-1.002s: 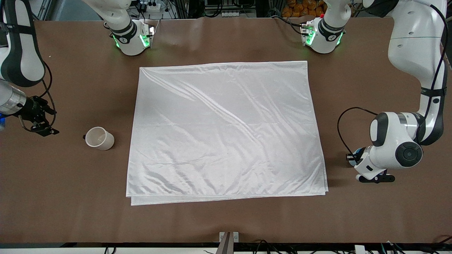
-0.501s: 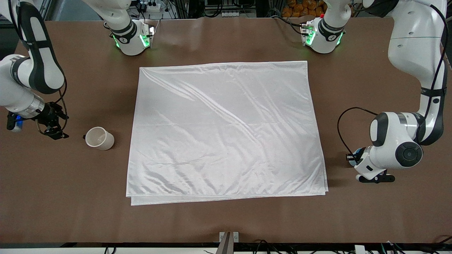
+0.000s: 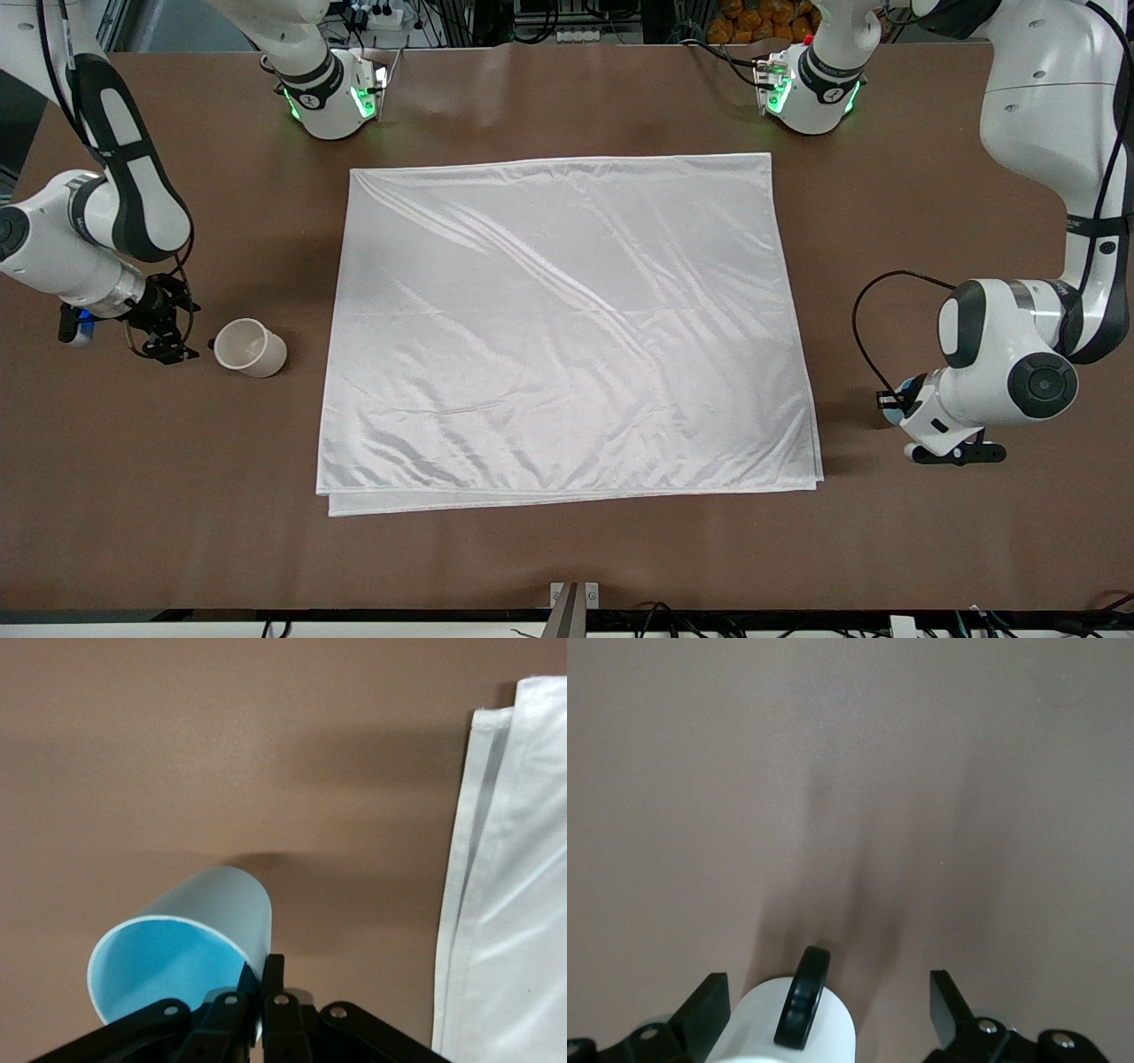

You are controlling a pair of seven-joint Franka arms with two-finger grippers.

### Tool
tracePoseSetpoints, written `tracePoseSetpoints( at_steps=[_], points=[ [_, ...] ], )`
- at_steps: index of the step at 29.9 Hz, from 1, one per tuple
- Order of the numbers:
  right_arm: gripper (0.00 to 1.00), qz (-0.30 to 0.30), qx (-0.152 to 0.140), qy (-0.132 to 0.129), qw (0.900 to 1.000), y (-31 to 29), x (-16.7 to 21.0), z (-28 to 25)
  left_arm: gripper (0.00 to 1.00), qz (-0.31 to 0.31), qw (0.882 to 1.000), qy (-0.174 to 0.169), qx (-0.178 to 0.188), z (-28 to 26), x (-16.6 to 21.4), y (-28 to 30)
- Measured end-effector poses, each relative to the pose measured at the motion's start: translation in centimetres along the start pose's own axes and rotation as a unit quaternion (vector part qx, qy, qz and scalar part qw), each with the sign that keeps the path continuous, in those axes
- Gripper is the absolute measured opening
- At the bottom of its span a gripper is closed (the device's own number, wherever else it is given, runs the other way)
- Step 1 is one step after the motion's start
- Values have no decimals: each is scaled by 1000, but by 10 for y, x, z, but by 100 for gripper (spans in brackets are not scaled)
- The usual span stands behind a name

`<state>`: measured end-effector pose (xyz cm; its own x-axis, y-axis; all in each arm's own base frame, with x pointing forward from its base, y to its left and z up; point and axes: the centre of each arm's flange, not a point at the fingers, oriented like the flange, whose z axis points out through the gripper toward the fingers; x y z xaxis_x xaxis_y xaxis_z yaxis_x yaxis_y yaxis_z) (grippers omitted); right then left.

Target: Place blue cup into white mug on cloth

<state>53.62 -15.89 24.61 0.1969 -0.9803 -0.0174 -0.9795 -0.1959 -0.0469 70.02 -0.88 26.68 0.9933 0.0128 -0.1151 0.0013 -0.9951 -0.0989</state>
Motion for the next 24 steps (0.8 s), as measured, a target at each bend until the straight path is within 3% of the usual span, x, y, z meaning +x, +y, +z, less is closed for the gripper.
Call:
tracePoseSetpoints(
  at_steps=[16, 22, 24],
  points=[
    [98, 13, -22, -12, 1000, -18, -10, 41, 4, -4, 1000, 26, 0, -38, -2, -5],
    [72, 13, -24, -13, 1000, -18, -9, 44, 4, -5, 999, 36, 0, -51, -3, -7],
    [57, 13, -24, -13, 1000, -18, -9, 44, 4, -6, 999, 39, 0, -55, -3, -8]
  ],
)
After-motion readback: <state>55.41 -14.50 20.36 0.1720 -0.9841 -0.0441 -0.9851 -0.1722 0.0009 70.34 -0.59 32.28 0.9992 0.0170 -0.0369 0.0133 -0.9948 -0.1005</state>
